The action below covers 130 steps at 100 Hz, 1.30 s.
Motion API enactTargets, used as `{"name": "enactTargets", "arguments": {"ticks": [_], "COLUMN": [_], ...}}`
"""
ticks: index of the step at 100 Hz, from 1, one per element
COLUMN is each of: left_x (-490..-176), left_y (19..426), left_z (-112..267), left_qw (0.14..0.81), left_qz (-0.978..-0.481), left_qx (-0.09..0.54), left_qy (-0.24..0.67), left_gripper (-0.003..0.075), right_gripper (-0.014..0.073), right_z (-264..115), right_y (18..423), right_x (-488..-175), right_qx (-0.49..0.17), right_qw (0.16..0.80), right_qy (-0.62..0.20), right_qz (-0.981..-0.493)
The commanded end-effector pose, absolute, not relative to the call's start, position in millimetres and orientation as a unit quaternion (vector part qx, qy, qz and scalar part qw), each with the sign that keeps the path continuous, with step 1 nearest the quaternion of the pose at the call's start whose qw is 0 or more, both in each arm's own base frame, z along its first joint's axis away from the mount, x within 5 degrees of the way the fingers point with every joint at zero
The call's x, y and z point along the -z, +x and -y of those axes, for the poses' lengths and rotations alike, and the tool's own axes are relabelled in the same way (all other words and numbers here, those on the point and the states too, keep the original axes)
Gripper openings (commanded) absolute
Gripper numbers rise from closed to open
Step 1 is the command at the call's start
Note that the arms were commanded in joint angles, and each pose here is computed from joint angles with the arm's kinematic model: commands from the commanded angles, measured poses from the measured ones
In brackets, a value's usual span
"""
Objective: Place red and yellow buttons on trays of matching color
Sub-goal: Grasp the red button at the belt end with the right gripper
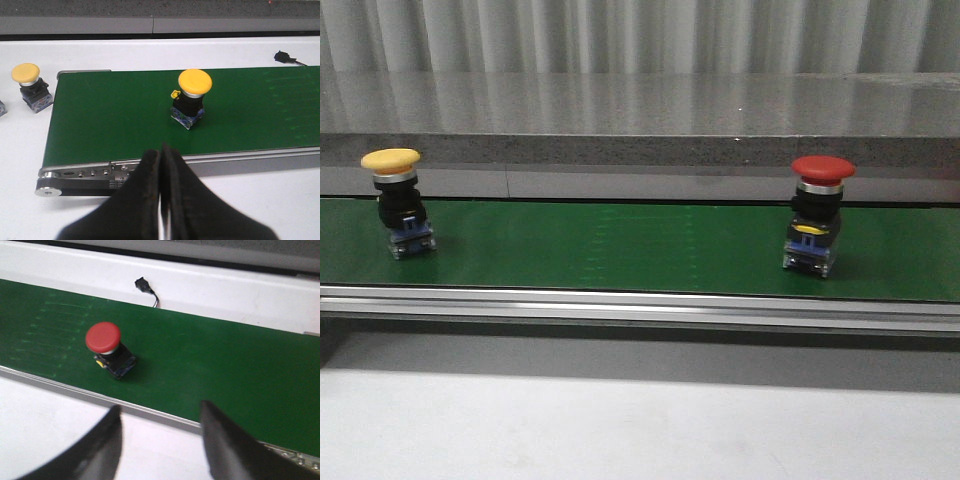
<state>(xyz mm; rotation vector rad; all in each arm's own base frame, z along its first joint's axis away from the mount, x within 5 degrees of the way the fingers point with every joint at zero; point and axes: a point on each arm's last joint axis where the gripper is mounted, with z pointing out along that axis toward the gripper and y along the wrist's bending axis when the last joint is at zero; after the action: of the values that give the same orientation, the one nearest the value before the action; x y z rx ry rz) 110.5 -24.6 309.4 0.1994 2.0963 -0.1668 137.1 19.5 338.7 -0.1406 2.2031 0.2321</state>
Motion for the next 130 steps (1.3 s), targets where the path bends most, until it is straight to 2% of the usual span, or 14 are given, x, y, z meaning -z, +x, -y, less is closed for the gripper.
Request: {"name": "enactTargets", "arguments": {"ticks": [1,5,18,33,66,90,98,110,117,122,130], "left_x": [-322.9,-322.9,-323.1,-323.1,-323.1,-323.1,-323.1,-323.1,-323.1,-323.1,-323.1], "left_y": [112.8,112.8,112.9,112.9,112.9,112.9,112.9,112.9,112.9,112.9,112.9], "left_z": [26.2,26.2,26.2,26.2,26.2,26.2,26.2,26.2,26.2,26.2,26.2], "left_qw": [0.530,0.530,0.531,0.531,0.531,0.531,0.531,0.531,0.531,0.531,0.531], "left_qz": [-0.840,-0.840,-0.840,-0.840,-0.840,-0.840,-0.840,-0.840,-0.840,-0.840,-0.840], "left_qx": [0.077,0.077,0.077,0.077,0.077,0.077,0.077,0.077,0.077,0.077,0.077], "left_qy": [0.082,0.082,0.082,0.082,0.082,0.082,0.082,0.082,0.082,0.082,0.082], "left_gripper": [-0.0020,-0.0020,-0.0020,-0.0020,-0.0020,-0.0020,-0.0020,-0.0020,-0.0020,-0.0020,-0.0020], "right_gripper": [0.0636,0.0670,0.0636,0.0634,0.0634,0.0623,0.0538,0.0265,0.0146,0.0114,0.0114], "right_z": [-22.0,-22.7,-24.8,-25.2,-30.6,-33.6,-32.5,-32.2,-32.0,-32.0,-31.9], "right_y": [156.1,164.3,189.4,219.3,266.7,290.4,293.5,294.6,295.4,295.7,295.9], "right_x": [-352.0,-349.6,-339.1,-326.2,-299.1,-279.2,-275.8,-273.8,-274.2,-274.3,-274.9], "right_qx": [-0.115,-0.119,-0.133,-0.136,-0.135,-0.117,-0.109,-0.107,-0.106,-0.105,-0.105], "right_qw": [0.452,0.432,0.373,0.325,0.272,0.271,0.268,0.266,0.270,0.272,0.274], "right_qy": [-0.045,-0.045,-0.043,-0.045,-0.064,-0.075,-0.079,-0.080,-0.079,-0.078,-0.078], "right_qz": [-0.883,-0.893,-0.917,-0.935,-0.951,-0.952,-0.954,-0.955,-0.954,-0.953,-0.953]}}
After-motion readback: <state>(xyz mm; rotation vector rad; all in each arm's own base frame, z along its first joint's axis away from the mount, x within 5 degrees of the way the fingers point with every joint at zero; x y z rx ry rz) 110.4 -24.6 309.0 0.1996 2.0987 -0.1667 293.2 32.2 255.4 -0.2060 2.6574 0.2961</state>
